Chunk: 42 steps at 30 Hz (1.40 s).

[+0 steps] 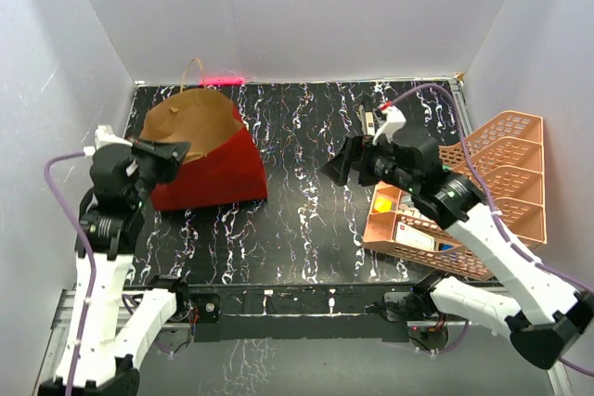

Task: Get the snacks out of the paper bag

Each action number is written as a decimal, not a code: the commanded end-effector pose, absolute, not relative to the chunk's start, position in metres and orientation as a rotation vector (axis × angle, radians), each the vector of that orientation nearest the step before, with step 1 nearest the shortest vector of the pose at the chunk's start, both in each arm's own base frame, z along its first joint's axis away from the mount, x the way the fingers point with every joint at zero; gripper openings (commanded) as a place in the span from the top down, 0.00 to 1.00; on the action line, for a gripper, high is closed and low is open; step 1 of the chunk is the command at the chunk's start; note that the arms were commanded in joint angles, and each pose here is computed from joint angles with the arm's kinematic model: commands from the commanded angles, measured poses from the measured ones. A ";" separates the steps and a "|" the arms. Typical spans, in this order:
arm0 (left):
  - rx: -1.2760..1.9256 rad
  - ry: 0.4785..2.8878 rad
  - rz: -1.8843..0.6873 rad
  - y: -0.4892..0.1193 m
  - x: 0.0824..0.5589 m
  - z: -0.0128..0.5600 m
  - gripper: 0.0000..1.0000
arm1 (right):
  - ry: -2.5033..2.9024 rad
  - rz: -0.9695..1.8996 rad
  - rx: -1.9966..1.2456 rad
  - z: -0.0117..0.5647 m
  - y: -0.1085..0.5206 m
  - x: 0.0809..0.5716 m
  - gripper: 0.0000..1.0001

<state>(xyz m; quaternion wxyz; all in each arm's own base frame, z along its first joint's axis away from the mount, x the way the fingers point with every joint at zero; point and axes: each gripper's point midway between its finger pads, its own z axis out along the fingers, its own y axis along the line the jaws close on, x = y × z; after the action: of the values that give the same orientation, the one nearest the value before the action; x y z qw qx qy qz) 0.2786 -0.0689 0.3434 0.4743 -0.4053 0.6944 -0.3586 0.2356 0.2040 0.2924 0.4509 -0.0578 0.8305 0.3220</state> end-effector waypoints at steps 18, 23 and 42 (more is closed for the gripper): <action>-0.964 1.874 -0.925 -0.079 0.163 0.299 1.00 | 1.748 0.937 -0.636 0.344 0.398 0.281 0.02; -0.997 1.899 -0.907 -0.077 0.148 0.286 1.00 | 1.644 0.799 -0.549 0.374 0.426 0.340 0.02; -0.977 1.956 -0.875 -0.075 0.117 0.275 1.00 | 1.321 0.753 -0.460 0.371 0.523 0.486 0.15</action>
<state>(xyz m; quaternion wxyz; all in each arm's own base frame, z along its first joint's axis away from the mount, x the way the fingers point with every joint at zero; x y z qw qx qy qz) 0.1311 -0.0763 0.2710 0.3792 -0.3959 0.7602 -0.3487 0.4650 0.5449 0.3199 0.6493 -0.2445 0.6458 0.3186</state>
